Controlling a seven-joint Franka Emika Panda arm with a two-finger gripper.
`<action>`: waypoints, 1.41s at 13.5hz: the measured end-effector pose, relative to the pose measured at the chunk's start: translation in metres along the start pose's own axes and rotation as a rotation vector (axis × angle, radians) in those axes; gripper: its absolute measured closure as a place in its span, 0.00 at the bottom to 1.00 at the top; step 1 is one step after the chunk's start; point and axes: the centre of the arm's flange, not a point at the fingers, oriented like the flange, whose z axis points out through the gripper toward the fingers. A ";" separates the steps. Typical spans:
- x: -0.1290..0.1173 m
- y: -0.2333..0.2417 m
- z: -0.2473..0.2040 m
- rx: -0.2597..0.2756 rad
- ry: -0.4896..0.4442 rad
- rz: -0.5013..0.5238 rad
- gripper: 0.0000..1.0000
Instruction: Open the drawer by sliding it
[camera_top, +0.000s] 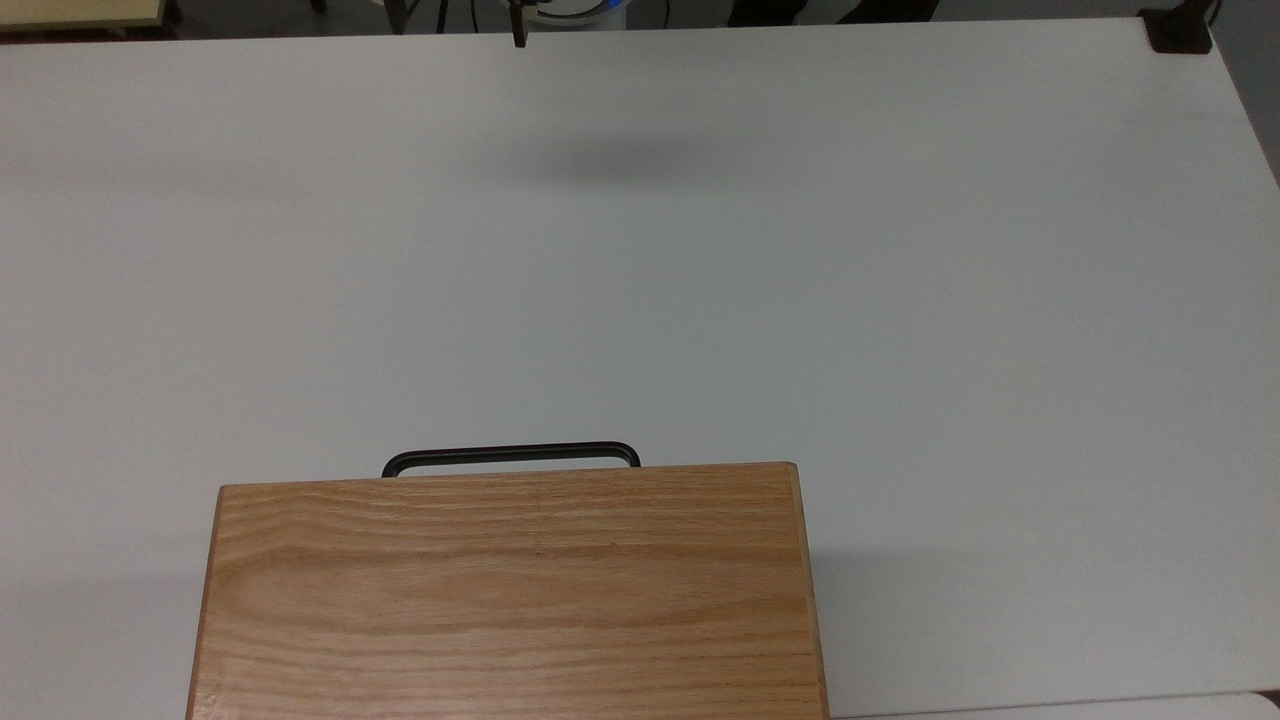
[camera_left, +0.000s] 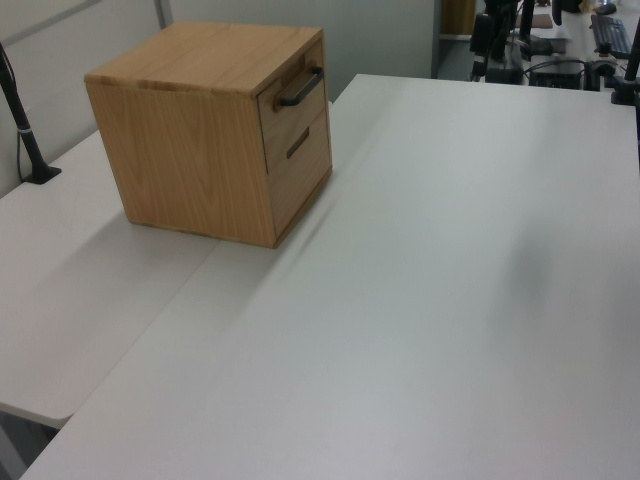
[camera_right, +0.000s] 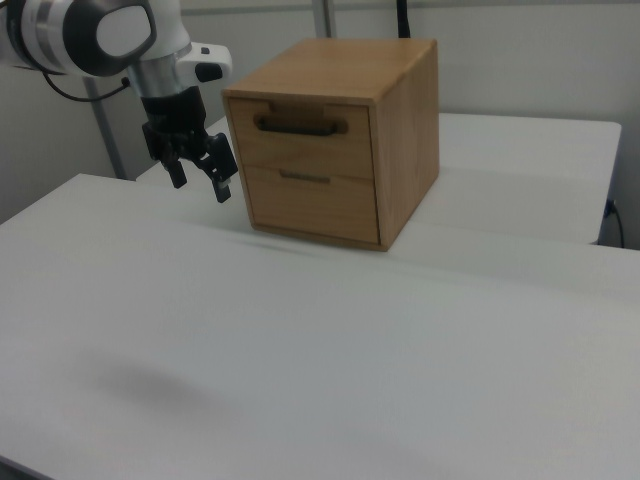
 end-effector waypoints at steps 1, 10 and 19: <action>0.001 -0.001 0.003 -0.001 -0.006 -0.003 0.00; 0.002 -0.001 0.004 -0.001 -0.006 -0.003 0.00; 0.002 0.001 0.005 -0.018 -0.007 -0.113 0.00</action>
